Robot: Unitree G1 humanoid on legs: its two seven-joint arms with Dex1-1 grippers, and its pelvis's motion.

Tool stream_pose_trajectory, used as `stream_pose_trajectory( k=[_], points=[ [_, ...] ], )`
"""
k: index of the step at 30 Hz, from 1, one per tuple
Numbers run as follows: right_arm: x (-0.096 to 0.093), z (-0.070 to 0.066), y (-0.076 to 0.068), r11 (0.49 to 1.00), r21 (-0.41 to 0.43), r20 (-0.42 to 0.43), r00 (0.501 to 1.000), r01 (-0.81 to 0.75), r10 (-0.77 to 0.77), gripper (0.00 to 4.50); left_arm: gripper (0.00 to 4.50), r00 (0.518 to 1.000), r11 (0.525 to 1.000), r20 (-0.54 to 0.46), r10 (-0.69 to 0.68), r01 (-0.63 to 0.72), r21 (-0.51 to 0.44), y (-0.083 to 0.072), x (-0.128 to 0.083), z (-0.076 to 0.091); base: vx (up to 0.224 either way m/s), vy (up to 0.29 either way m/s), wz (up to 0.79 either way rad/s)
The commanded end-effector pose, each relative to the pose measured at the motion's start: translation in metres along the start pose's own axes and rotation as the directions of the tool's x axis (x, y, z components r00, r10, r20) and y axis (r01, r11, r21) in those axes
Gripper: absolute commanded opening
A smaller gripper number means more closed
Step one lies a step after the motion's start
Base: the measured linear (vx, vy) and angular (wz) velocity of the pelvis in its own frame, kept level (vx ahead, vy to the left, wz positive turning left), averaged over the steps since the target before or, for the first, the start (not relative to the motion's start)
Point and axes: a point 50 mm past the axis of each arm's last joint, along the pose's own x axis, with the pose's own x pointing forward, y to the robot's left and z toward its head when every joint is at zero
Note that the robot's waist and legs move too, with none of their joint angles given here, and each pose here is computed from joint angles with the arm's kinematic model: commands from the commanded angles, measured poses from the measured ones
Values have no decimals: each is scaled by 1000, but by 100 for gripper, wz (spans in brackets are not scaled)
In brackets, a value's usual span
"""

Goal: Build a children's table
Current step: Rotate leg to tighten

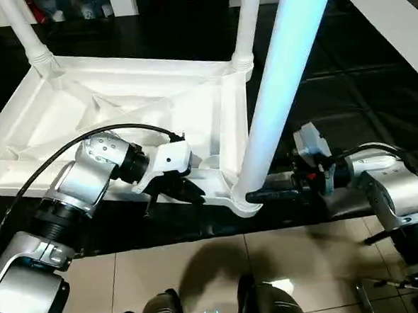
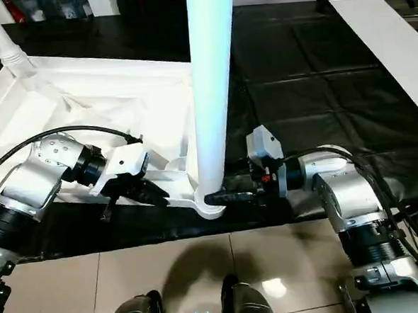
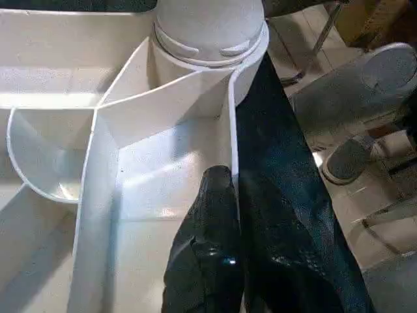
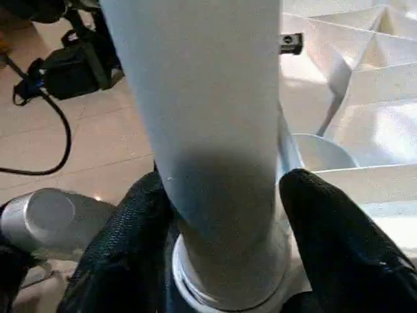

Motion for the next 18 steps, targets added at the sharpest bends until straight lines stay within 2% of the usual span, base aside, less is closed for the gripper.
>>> stream_pose_trajectory(
  k=[1, 5, 12, 13, 17, 18],
  points=[
    [-1, -1, 1, 1000, 8, -3, 1000, -25, 25, 245, 0, 994, 994, -20, -104, 104, 31, -4, 9, 3, 0, 0, 0],
    [1, -1, 1, 999, 16, -5, 999, -45, 45, 209, 0, 994, 994, -23, -103, 103, 30, -4, 8, 3, 0, 0, 0],
    [7, -4, 4, 998, 53, 7, 999, -38, 37, 196, 0, 998, 998, 12, -54, 54, -15, 0, 9, 3, 0, 0, 0],
    [11, -5, 4, 996, 84, 20, 1000, 4, -5, 196, 0, 999, 998, 48, 2, 1, -55, 4, 10, 6, 0, 0, 0],
    [19, -7, 1, 987, 114, 20, 993, 117, -120, 195, 0, 992, 991, 104, 75, -62, -119, 8, 13, 12, 0, 0, 0],
    [24, -9, -5, 966, 135, 1, 975, 220, -222, 195, 0, 986, 984, 121, 118, -100, -145, 11, 16, 15, 0, 0, 0]
  ],
)
